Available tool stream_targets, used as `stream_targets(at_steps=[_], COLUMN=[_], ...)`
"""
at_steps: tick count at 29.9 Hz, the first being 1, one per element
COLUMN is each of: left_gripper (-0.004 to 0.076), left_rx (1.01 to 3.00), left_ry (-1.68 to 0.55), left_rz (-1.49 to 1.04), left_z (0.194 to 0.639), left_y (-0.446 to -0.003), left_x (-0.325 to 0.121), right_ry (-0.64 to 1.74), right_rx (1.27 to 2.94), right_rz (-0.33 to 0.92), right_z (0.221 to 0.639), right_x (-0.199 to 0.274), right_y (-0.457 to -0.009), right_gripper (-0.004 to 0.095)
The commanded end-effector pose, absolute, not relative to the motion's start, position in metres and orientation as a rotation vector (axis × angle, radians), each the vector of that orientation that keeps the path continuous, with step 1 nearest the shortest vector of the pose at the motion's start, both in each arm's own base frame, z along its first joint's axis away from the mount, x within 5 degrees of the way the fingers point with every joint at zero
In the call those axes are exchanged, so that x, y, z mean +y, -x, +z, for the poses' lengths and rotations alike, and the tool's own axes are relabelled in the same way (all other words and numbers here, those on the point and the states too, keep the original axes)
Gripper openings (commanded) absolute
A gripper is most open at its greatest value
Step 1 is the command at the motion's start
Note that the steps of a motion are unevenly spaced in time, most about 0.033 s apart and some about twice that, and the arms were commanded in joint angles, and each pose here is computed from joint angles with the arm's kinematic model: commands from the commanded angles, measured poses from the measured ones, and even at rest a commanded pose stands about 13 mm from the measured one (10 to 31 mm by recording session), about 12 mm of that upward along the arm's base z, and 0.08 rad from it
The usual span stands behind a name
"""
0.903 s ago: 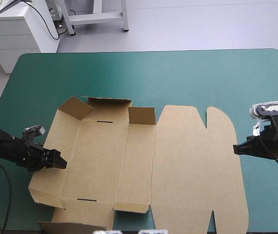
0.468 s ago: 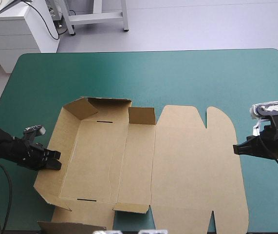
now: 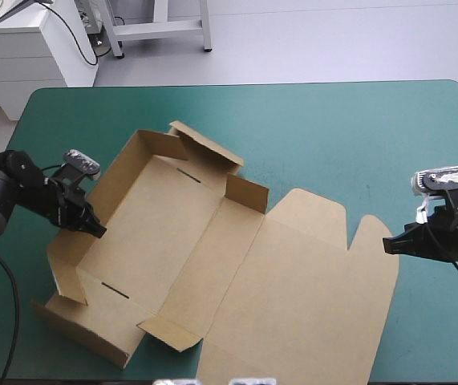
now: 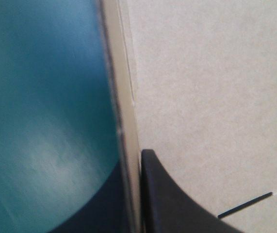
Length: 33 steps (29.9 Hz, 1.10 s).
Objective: Fold the box
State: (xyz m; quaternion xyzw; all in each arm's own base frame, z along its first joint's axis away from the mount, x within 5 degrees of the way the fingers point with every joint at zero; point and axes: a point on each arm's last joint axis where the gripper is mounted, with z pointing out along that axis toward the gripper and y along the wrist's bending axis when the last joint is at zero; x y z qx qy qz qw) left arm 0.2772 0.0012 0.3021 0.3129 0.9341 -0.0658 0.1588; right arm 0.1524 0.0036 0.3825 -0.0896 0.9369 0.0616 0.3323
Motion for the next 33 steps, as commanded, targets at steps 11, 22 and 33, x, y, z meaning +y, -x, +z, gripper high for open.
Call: stream_targets(at_steps=[11,22,33], left_gripper=[-0.0008,-0.0008,-0.0008], left_rx=[1.724,1.441,1.256], left_ry=[-1.340,-1.444,-1.501], left_rz=[0.359,0.565,0.647], left_z=[0.380,0.373,0.371], left_y=[-0.295,-0.291,-0.279], left_x=[-0.137,-0.201,-0.236], right_ry=[0.222,0.230,0.231], right_rx=[2.368,2.393,2.394], right_rz=[0.193,0.208,0.211], right_z=[0.395,0.393,0.393], right_x=[0.006,0.007,0.007], right_y=[-0.152,-0.150,-0.150], right_gripper=[-0.0021,-0.0021,-0.0021])
